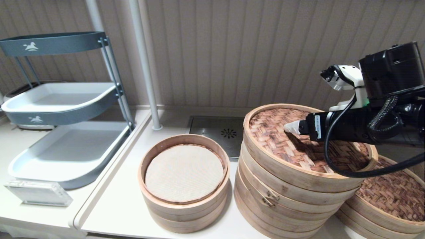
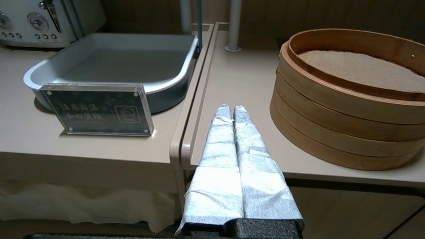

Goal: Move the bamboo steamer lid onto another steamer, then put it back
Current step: Pick up the steamer

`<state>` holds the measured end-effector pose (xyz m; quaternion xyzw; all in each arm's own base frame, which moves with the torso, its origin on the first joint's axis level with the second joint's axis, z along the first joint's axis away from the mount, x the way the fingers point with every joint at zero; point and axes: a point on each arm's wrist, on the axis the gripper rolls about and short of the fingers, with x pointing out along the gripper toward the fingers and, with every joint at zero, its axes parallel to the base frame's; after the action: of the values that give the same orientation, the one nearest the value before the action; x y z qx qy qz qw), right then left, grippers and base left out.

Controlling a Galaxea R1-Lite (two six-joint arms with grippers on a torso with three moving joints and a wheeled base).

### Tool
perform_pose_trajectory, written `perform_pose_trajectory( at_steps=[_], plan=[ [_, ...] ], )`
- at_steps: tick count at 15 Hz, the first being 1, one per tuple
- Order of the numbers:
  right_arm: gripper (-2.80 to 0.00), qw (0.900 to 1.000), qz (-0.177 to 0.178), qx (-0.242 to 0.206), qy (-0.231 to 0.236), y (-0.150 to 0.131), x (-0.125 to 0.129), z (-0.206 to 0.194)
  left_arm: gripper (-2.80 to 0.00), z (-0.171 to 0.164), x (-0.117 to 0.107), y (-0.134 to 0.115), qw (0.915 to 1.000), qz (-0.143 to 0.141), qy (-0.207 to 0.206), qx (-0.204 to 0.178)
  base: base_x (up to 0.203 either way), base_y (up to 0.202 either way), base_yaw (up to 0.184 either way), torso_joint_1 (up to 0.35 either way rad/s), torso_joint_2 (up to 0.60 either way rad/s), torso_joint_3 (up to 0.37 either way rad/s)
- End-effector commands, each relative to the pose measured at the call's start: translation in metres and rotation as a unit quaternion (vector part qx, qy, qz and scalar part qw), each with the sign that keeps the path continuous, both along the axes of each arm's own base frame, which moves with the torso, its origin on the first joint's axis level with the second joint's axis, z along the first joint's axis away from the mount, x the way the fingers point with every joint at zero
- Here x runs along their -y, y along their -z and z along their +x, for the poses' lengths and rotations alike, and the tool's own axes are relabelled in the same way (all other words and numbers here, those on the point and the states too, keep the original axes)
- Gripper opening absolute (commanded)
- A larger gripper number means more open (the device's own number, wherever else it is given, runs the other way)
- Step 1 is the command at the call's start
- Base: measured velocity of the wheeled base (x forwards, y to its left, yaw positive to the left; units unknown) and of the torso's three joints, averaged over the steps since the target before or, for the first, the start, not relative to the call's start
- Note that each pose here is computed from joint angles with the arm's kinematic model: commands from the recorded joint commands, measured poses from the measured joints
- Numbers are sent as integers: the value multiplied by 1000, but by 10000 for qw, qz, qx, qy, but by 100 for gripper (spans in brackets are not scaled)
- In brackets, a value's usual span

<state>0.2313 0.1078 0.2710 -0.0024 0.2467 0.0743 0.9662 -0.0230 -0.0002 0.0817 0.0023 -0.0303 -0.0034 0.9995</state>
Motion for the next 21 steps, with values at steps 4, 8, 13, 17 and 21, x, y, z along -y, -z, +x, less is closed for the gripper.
perform_pose_trajectory(
  at_steps=[4, 8, 13, 17, 21],
  plan=[
    [-280, 10000, -25, -37, -4, 2, 0, 0, -280, 2, 0, 7, 9999, 1, 3, -111, 0, 0, 0, 0, 0, 0],
    [-280, 10000, -32, -59, -33, 4, -2, 1, -280, 2, 0, 7, 9999, 1, 3, -111, 0, 0, 0, 0, 0, 0],
    [-280, 9999, 37, 101, -43, 2, -5, 4, -280, 2, 0, 7, 9999, 1, 3, -111, 0, 0, 0, 0, 0, 0],
    [-280, 9998, 65, 160, -30, -1, -3, 2, -280, 2, 0, 7, 9999, 1, -6, -111, 0, 0, 0, 0, 0, 0],
    [-280, 9995, 82, 311, 51, -9, -2, 0, -280, 2, 0, 7, 9999, 1, -5, -107, 0, 0, 0, 0, 0, 0]
  ],
)
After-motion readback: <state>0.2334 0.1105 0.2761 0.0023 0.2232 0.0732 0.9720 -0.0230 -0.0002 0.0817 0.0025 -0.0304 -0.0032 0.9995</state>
